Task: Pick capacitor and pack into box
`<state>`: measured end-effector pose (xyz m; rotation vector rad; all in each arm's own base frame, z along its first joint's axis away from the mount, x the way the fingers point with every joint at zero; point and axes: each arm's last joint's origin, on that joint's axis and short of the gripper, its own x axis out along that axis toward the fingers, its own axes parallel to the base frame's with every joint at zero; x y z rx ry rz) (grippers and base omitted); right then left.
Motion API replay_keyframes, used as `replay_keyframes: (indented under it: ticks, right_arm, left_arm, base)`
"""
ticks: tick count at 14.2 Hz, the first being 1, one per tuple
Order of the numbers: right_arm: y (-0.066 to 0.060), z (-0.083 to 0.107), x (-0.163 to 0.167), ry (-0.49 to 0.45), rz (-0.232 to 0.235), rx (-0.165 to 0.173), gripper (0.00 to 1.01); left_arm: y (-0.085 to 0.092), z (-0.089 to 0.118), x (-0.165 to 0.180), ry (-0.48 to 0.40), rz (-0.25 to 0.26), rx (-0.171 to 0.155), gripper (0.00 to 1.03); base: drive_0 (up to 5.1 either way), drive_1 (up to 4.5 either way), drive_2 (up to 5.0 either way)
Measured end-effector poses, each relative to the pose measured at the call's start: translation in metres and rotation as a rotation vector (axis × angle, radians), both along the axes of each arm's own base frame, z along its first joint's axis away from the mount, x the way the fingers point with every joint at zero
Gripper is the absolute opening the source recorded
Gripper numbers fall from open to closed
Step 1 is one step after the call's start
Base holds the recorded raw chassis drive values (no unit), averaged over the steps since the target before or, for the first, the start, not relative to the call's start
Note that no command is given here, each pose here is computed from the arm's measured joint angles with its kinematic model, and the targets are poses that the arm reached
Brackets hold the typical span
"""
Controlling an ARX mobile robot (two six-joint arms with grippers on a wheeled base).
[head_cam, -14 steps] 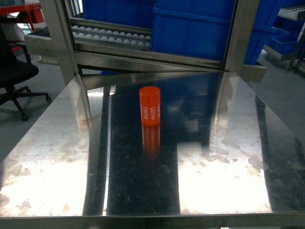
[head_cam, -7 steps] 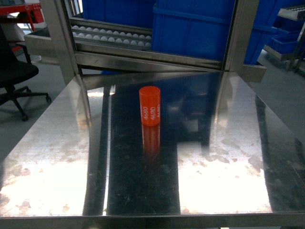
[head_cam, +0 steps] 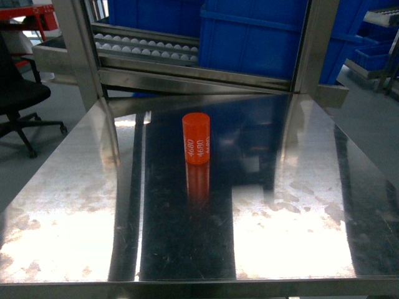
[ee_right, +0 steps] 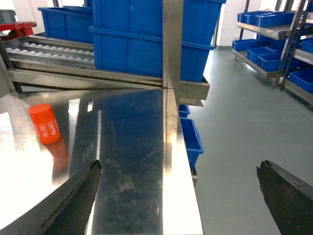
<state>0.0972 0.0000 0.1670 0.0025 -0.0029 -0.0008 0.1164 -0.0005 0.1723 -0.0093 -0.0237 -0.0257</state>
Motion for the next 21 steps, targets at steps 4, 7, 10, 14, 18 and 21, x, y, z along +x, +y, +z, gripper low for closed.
replay_keyframes:
  ticks: [4,7,10,14,18,21]
  right_arm:
    - [0.000,0.000,0.000,0.000,0.000,0.000,0.98]
    - [0.000,0.000,0.000,0.000,0.000,0.000,0.98]
    - [0.000,0.000,0.000,0.000,0.000,0.000,0.98]
    - [0.000,0.000,0.000,0.000,0.000,0.000,0.98]
    - [0.000,0.000,0.000,0.000,0.000,0.000,0.98]
    - [0.000,0.000,0.000,0.000,0.000,0.000,0.98]
  left_arm:
    - [-0.047,0.016,0.086,-0.052,-0.193,-0.027,0.98]
    - [-0.087,-0.025,0.167,0.116,-0.244,0.010,0.98]
    - [-0.118,-0.054,0.219,0.202,-0.281,0.023,0.98]
    - [-0.147,-0.077,0.265,0.264,-0.313,0.011,0.98]
    - [-0.172,-0.093,0.309,0.321,-0.289,-0.009,0.98]
    - [-0.179,-0.103,0.321,0.390,-0.265,-0.036,0.81]
  base:
    - [0.0,0.00,0.0]
    - [0.0,0.00,0.0]
    - [0.0,0.00,0.0]
    - [0.0,0.00,0.0]
    - [0.0,0.00,0.0]
    - [0.0,0.00,0.0]
